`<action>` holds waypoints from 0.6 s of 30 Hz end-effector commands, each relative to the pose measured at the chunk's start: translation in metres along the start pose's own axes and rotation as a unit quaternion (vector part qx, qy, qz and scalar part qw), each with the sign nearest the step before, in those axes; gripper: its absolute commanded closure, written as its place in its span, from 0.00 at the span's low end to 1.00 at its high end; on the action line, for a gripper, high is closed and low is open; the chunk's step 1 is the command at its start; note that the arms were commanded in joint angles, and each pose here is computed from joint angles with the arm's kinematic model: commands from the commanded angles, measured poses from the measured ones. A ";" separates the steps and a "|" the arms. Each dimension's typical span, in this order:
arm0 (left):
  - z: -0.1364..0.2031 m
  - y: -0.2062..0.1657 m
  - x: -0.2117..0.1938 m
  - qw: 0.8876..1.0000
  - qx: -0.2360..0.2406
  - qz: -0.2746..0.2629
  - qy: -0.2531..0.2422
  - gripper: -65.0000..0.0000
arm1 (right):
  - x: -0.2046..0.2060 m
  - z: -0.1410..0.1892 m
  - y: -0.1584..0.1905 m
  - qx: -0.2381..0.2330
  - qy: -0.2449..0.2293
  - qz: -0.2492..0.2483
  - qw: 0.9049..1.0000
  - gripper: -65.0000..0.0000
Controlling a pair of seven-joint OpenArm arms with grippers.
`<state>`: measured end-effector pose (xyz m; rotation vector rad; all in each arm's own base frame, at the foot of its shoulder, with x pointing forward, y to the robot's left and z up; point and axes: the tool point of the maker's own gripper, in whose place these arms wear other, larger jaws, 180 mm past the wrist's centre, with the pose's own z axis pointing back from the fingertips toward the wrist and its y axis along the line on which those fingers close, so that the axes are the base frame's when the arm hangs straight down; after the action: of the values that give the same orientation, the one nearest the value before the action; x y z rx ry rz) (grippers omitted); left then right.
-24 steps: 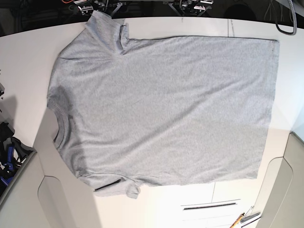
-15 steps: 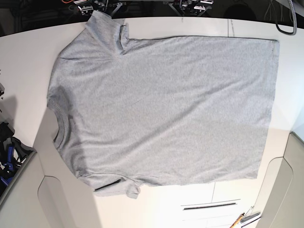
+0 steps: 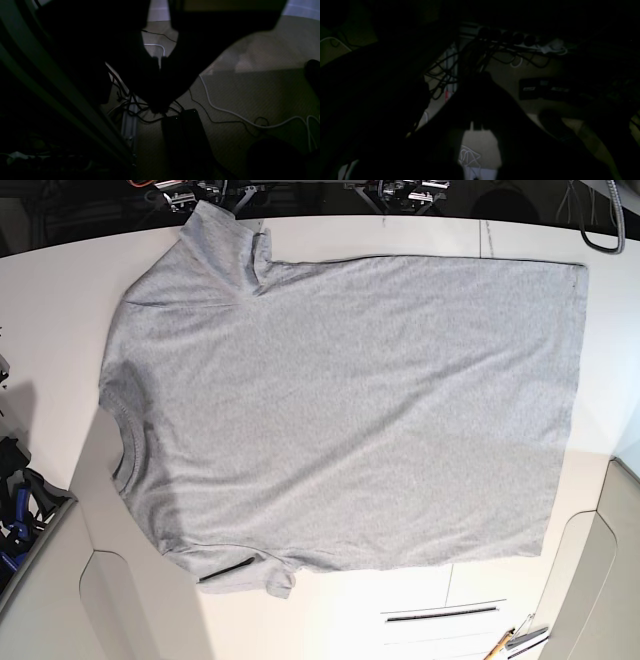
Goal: Fold the T-shirt properly
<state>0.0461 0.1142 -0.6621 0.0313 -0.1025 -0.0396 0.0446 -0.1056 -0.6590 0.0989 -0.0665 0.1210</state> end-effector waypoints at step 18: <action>0.002 0.015 -0.031 1.000 0.012 0.001 0.017 1.00 | -0.013 0.003 -0.015 -0.008 -0.002 0.001 1.000 1.00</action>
<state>0.0215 0.1243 -0.6625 0.0416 -0.0793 -0.0366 0.0343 -0.1204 -0.6582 0.0826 -0.0691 0.1245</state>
